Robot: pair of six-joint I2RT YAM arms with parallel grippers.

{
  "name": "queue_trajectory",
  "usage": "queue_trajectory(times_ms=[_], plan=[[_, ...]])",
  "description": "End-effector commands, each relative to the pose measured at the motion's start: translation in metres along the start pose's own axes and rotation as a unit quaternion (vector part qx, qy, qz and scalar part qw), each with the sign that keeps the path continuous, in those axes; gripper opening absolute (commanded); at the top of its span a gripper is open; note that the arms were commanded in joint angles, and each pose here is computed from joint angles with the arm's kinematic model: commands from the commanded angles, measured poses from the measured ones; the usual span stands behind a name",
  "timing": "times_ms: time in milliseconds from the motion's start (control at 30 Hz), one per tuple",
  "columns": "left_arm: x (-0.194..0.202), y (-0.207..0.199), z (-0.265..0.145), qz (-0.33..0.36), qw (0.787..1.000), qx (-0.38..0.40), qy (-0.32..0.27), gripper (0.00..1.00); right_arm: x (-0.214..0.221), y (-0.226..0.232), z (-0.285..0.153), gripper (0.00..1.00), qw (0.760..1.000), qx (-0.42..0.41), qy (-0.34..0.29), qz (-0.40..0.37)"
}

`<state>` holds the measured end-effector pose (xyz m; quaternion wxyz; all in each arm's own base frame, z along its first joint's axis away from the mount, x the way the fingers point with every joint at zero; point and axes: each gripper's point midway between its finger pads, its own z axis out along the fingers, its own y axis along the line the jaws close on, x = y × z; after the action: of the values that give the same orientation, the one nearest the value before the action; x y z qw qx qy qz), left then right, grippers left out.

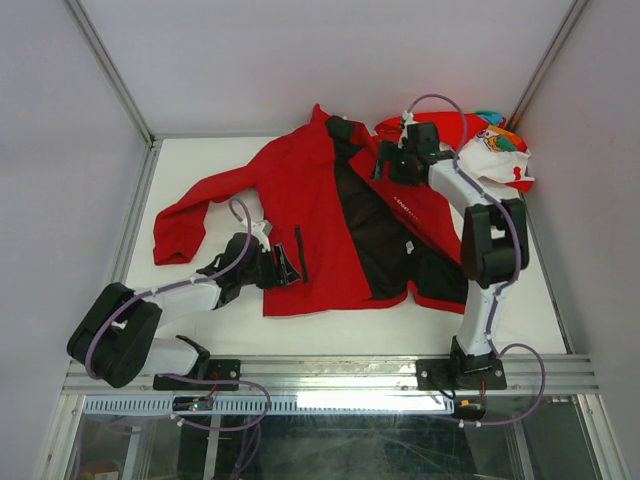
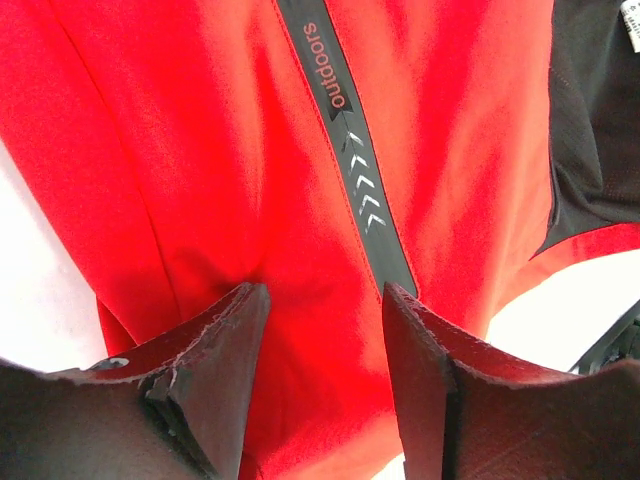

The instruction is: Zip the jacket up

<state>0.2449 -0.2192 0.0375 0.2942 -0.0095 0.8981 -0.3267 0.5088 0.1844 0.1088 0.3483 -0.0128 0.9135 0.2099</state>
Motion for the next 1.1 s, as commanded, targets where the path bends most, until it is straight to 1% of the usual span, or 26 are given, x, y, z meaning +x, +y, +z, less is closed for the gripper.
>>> queue_trajectory(times_ms=[0,100,167,300,433,500,600,667,733,867,933,1000,1033,1067], plan=[[0.003,0.011,-0.015,0.006,0.999,-0.035,-0.004,0.53,-0.013,-0.035,-0.083,0.87,0.990,0.116,-0.030,-0.067],[-0.009,0.000,-0.024,0.004,0.999,-0.021,-0.028,0.55,0.006,-0.070,-0.107,0.91,0.979,0.188,-0.002,-0.080],[-0.022,-0.014,-0.031,0.007,0.999,-0.002,-0.047,0.56,0.017,-0.088,-0.113,0.91,0.970,0.224,0.016,-0.088],[-0.046,-0.045,-0.041,0.017,0.997,0.040,-0.068,0.59,0.051,-0.099,-0.104,0.92,0.968,0.221,0.075,-0.094],[-0.062,-0.071,-0.040,0.030,0.994,0.069,-0.074,0.60,0.085,-0.103,-0.091,0.92,0.966,0.206,0.128,-0.086],[-0.065,-0.081,-0.034,0.035,0.993,0.082,-0.071,0.60,0.096,-0.106,-0.088,0.89,0.965,0.204,0.141,-0.085],[-0.066,-0.096,-0.018,0.048,0.993,0.094,-0.059,0.60,0.108,-0.108,-0.087,0.82,0.962,0.205,0.159,-0.085],[-0.065,-0.104,-0.005,0.057,0.992,0.098,-0.047,0.60,0.112,-0.108,-0.087,0.76,0.961,0.205,0.164,-0.085],[-0.058,-0.100,0.016,0.057,0.994,0.091,-0.026,0.61,0.115,-0.108,-0.087,0.64,0.960,0.205,0.169,-0.083],[-0.051,-0.083,0.047,0.059,0.996,0.060,-0.003,0.60,0.113,-0.096,-0.091,0.29,0.962,0.197,0.169,-0.086],[-0.045,-0.067,0.057,0.060,0.998,0.030,0.005,0.60,0.108,-0.083,-0.093,0.15,0.963,0.189,0.166,-0.096],[-0.041,-0.052,0.061,0.061,0.998,0.003,0.010,0.61,0.106,-0.064,-0.096,0.04,0.963,0.179,0.166,-0.110],[-0.039,-0.045,0.061,0.061,0.998,-0.011,0.010,0.60,0.104,-0.053,-0.098,0.00,0.963,0.175,0.166,-0.119],[-0.037,-0.038,0.060,0.062,0.998,-0.022,0.011,0.60,0.103,-0.043,-0.101,0.00,0.963,0.174,0.164,-0.125]])
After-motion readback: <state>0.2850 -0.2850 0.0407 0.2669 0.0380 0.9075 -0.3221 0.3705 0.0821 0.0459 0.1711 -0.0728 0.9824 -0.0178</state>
